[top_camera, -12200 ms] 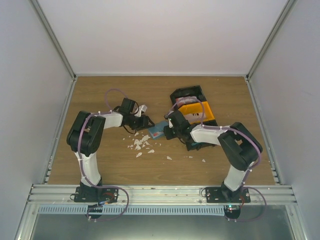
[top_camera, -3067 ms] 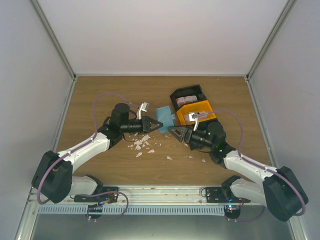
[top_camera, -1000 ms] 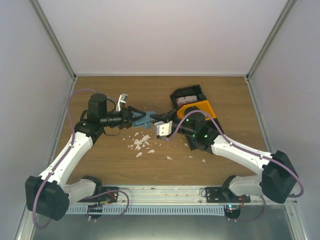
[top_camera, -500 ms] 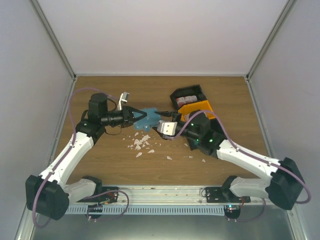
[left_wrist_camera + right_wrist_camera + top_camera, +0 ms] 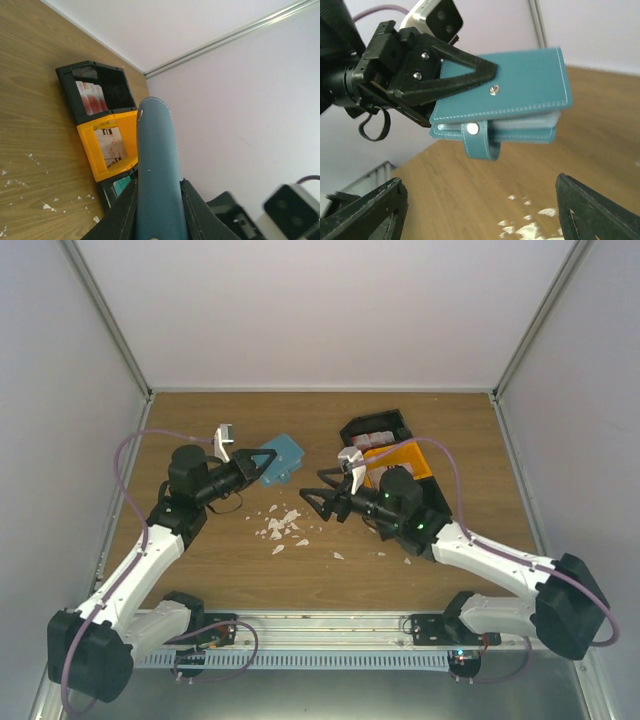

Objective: Put the credit cards into the card holder

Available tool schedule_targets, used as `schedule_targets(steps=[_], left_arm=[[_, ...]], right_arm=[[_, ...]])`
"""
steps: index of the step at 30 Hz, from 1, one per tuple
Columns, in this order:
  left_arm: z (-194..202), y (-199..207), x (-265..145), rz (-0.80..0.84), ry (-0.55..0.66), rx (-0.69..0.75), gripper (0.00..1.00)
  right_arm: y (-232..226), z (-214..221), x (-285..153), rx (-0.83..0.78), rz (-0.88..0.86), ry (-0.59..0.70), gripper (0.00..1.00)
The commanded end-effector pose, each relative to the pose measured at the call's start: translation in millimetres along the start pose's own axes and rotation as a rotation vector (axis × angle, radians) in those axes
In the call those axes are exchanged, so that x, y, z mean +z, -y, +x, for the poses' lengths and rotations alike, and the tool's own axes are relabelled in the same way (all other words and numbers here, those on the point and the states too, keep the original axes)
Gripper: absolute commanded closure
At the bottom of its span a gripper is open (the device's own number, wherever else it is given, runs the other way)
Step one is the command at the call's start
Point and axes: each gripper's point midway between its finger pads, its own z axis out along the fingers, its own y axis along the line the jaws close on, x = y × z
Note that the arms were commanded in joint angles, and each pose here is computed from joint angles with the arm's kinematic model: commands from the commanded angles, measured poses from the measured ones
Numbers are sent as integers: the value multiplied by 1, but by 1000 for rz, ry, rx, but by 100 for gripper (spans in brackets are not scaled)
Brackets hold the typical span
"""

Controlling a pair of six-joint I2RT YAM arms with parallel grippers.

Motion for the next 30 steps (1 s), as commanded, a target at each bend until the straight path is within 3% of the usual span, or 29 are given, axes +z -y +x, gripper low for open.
schedule_targets(steps=[1,6,12,15,19,21,23,27,30], left_arm=[[-19,24,-3,99,88,22,100],[-16,33,-5,142,66,15,100],[-11,38,-4,167,29,19,100],[-7,40,-4,182,9,21,100],[-4,48,-6,209,-15,54,99],[0,57,-9,232,-44,114,92],[3,63,-12,231,-77,172,78],[22,72,-21,248,-203,276,53],[38,71,-26,253,-306,319,41]], right_arm=[[-4,-27,2,468,-121,154,17],[5,-43,18,731,-249,200,15],[9,-57,43,829,-347,198,21],[15,-63,50,845,-356,206,35],[22,-65,54,849,-377,213,72],[27,-62,54,841,-375,202,89],[30,-63,49,799,-383,196,99],[19,-61,38,622,-478,78,99],[3,-46,26,503,-580,-53,99]])
